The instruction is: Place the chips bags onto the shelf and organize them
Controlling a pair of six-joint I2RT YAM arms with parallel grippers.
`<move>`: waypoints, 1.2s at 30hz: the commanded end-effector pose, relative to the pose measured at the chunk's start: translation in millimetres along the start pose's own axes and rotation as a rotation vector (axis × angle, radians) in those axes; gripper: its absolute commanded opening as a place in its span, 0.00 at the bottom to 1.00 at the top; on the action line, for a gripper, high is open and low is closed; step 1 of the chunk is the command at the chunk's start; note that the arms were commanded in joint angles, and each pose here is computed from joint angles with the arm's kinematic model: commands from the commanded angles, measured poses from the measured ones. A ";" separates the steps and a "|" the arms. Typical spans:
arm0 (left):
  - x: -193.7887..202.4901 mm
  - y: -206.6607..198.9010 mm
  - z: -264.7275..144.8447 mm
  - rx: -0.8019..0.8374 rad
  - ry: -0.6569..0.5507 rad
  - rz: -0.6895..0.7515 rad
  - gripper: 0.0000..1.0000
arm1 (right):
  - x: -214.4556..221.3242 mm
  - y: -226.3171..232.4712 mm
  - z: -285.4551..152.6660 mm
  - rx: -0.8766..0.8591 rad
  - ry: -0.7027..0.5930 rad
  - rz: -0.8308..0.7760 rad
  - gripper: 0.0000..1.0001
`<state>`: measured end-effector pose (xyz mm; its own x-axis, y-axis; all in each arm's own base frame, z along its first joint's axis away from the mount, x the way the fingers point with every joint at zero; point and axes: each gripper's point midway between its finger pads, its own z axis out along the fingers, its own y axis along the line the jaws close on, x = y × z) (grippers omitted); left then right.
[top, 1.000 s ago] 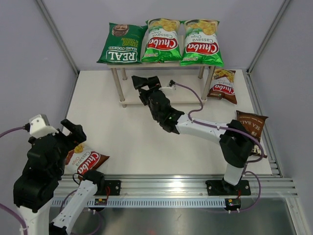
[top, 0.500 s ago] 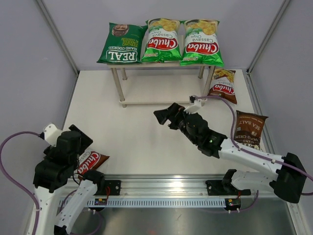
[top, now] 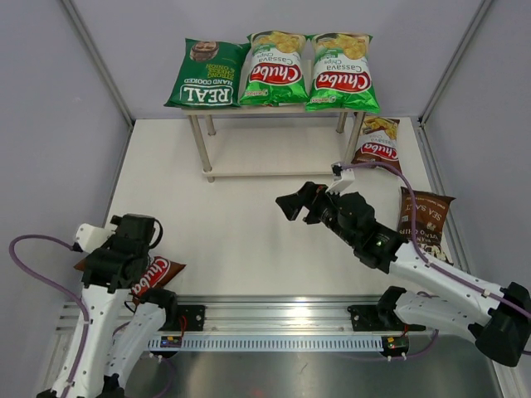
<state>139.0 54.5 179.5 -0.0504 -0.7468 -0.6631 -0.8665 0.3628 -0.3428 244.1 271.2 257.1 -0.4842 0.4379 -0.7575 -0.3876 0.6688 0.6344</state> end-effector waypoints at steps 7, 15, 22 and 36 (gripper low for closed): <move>-23.1 42.9 57.9 -0.272 -0.014 -0.148 0.99 | 39.5 -13.0 12.4 -0.056 0.196 -0.029 1.00; -19.2 76.0 91.3 -0.373 0.033 -0.303 0.99 | 37.8 -8.0 3.7 -0.090 0.194 -0.025 0.99; -18.7 67.1 119.0 -0.197 -0.083 -0.331 0.99 | 37.8 -4.7 -0.3 -0.112 0.194 -0.020 0.99; 41.6 6.5 148.1 0.232 0.073 -0.446 0.84 | 24.6 -14.3 -2.8 -0.050 0.147 -0.065 0.99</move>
<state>189.2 137.1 60.4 0.3167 -0.8182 -0.4799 -0.7453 0.0983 -0.6595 227.4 278.9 216.9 -0.6155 0.2858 -0.7345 -0.4516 0.6359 0.6259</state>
